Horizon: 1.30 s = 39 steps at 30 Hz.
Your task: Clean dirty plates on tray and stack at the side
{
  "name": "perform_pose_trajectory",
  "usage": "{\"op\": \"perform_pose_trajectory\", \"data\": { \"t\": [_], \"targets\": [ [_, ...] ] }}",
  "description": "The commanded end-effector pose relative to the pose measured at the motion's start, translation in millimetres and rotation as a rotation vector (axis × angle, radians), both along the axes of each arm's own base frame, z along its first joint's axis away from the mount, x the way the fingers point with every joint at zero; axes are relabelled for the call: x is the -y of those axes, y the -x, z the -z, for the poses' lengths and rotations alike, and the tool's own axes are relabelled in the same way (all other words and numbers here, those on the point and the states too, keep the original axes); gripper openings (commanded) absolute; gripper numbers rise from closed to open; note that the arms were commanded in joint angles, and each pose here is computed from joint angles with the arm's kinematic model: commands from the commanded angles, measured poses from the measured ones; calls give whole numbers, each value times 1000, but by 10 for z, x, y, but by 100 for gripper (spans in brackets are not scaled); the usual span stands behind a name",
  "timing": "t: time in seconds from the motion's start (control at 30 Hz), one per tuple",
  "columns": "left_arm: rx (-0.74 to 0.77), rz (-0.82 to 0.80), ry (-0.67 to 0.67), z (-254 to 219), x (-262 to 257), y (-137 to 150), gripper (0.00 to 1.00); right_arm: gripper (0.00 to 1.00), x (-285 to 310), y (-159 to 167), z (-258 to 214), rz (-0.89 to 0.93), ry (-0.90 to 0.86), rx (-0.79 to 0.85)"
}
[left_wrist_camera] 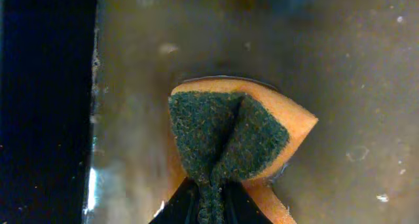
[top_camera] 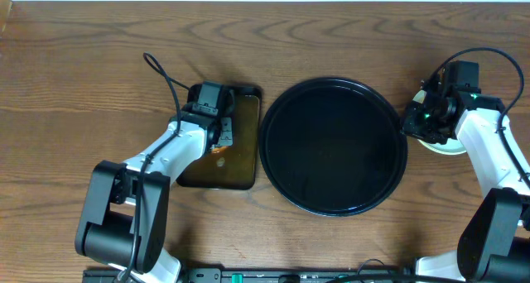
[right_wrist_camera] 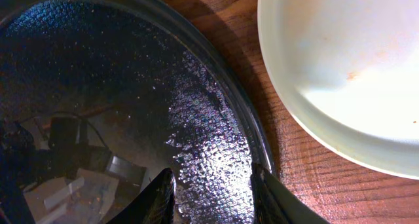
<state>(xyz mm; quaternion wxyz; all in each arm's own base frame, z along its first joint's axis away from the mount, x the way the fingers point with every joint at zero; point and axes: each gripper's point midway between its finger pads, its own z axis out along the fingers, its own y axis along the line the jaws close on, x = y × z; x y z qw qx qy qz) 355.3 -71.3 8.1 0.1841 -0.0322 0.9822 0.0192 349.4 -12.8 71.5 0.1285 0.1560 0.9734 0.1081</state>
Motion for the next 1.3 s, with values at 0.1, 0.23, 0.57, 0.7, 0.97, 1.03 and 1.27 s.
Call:
{"op": "perform_pose_trajectory", "data": {
  "t": [0.1,0.23,0.57,0.7,0.97,1.03,1.27],
  "targets": [
    [-88,179,333,49,599,170,8,36,-36,-1,19,-23,2,-5],
    [-88,240,376,18,696,191,8,37,-36,0,20,-24,2,-5],
    [-49,-162,-50,117,-222,149,8,37,-37,7,21,-23,2,-8],
    [-64,-167,20,134,-106,165,7,37,-37,7,21,-24,2,-8],
    [-61,222,252,65,500,121,7,36,-37,7,21,-23,2,-8],
    [-46,224,255,52,509,87,8,37,-36,7,22,-24,2,-8],
    [-25,184,199,57,403,30,8,37,-37,8,22,-24,2,-9]
  ]
}}
